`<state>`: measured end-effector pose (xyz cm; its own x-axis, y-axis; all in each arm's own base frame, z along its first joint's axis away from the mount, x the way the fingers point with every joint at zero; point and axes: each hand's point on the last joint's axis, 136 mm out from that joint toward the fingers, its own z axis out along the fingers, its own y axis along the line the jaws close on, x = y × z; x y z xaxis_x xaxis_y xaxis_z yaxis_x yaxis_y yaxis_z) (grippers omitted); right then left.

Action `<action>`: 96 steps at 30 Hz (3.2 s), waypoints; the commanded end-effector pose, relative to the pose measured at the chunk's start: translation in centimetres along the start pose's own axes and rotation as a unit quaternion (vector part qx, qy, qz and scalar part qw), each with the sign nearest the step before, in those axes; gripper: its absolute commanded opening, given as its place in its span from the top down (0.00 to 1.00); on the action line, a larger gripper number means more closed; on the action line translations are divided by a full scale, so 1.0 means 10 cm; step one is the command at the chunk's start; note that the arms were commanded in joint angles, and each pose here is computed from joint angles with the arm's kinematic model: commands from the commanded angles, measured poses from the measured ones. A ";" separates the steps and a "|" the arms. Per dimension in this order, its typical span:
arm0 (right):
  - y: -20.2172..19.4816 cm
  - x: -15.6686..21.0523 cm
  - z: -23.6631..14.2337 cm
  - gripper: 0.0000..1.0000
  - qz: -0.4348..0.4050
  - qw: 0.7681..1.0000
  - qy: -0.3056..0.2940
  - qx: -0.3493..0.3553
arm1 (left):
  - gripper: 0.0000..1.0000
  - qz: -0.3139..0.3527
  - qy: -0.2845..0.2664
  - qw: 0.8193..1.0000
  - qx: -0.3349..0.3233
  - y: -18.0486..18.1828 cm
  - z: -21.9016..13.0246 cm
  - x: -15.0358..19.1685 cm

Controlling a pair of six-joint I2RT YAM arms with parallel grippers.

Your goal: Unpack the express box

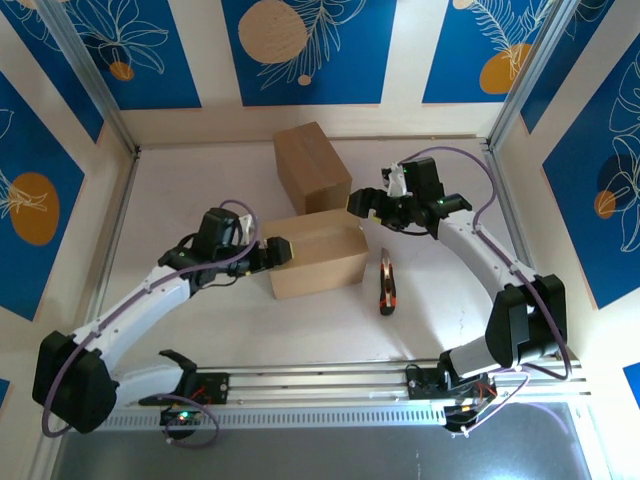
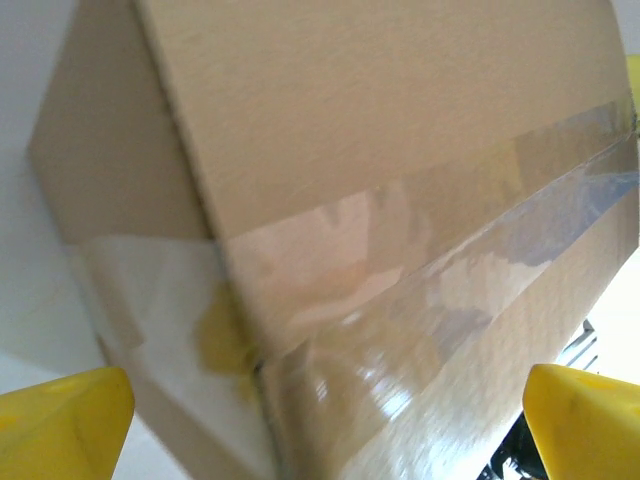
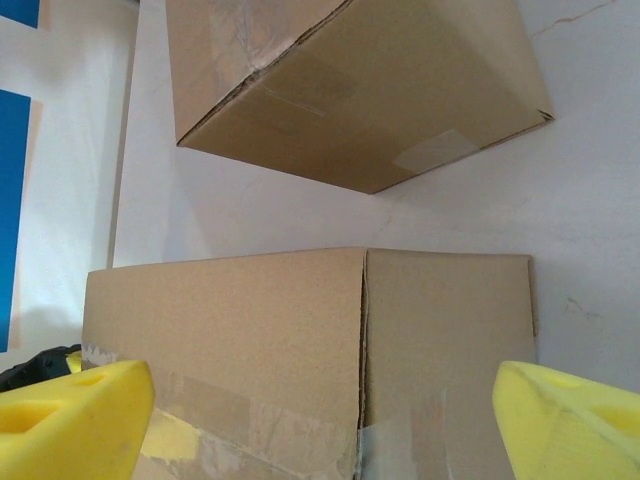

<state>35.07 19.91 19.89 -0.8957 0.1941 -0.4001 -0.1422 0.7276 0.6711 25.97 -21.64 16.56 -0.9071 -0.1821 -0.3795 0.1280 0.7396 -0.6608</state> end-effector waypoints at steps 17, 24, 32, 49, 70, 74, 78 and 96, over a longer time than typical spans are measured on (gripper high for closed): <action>0.39 0.80 0.37 0.20 0.003 0.995 0.100 0.003 | 0.00 0.024 -0.049 0.997 -0.046 0.07 0.14 -0.37; 0.46 1.08 0.45 0.21 0.061 0.992 0.106 0.035 | 0.00 0.026 -0.062 0.996 -0.053 0.23 0.13 -0.66; 0.46 1.26 0.30 0.20 0.087 0.991 0.085 0.058 | 0.00 0.021 -0.064 0.997 -0.021 0.29 0.15 -0.93; 0.16 0.67 -0.25 0.01 0.068 0.996 0.027 0.049 | 0.00 0.062 -0.141 0.978 -0.141 0.36 -0.66 -1.21; 0.51 0.05 0.39 0.04 -0.078 0.987 0.072 -0.122 | 0.37 -0.074 -0.049 0.988 -0.128 1.01 -0.25 -0.05; 0.59 0.26 0.50 0.04 -0.081 0.986 0.089 -0.115 | 0.37 -0.077 -0.052 0.987 -0.128 1.04 -0.14 -0.13; 0.62 0.44 0.53 0.04 -0.081 0.987 0.099 -0.099 | 0.37 -0.075 -0.052 0.985 -0.144 1.11 -0.11 -0.15; -0.61 0.48 -0.47 0.01 0.046 0.974 0.005 0.222 | 0.30 -0.049 -0.076 0.969 -0.231 1.20 -0.52 -0.22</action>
<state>33.35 18.13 20.88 -0.8712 0.2290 -0.4342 -0.0562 0.8323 0.5515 27.65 -10.53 11.14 -0.8464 -0.3552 -0.3968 -0.1722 0.8876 -0.4272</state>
